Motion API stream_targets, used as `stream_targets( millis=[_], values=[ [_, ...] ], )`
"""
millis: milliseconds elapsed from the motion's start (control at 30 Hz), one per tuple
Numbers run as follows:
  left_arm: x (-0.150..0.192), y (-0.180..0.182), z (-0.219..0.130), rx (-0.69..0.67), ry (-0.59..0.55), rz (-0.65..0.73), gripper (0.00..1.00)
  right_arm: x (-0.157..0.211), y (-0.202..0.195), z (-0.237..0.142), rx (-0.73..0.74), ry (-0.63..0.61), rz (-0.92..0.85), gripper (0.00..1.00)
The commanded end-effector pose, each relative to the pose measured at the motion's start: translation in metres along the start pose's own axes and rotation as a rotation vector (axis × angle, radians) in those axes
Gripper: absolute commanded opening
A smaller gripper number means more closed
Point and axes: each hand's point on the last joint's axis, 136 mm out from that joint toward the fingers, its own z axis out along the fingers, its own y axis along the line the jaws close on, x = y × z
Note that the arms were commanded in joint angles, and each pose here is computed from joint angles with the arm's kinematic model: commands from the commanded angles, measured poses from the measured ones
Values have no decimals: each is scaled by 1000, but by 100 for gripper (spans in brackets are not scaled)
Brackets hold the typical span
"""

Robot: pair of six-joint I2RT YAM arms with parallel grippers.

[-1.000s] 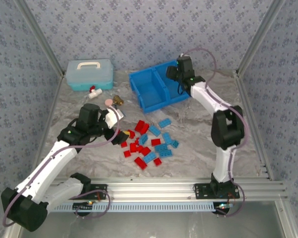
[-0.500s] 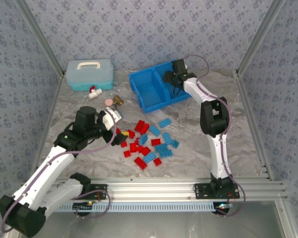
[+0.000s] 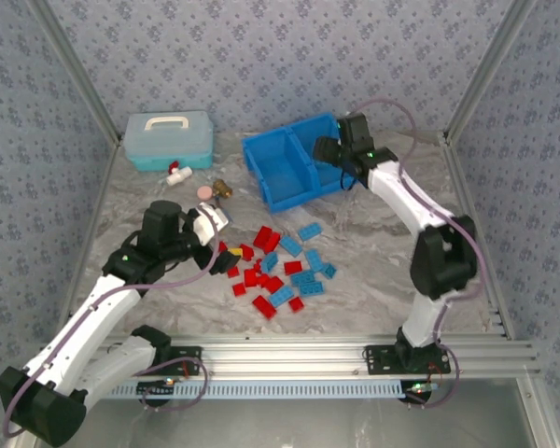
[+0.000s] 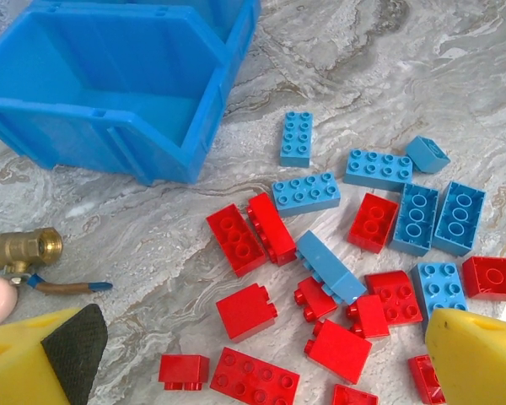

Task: Sort the legos into containers by color

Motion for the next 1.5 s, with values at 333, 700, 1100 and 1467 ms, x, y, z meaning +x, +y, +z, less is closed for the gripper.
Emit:
stream_targets(
  millis=[333,700,1100,1467],
  values=[
    [-4,-20,20,166,-30,2,99,251,-32,-73,5,544,71,100],
    [5,-15,27,143,9,-5,99,296,-48,-63,-33,592,237,64],
    [7,-13,27,133,24,-9,99,306,-86,-56,121,588,174,46],
    [10,-10,28,114,42,-14,99,280,-84,-65,139,503,86,35]
  ],
)
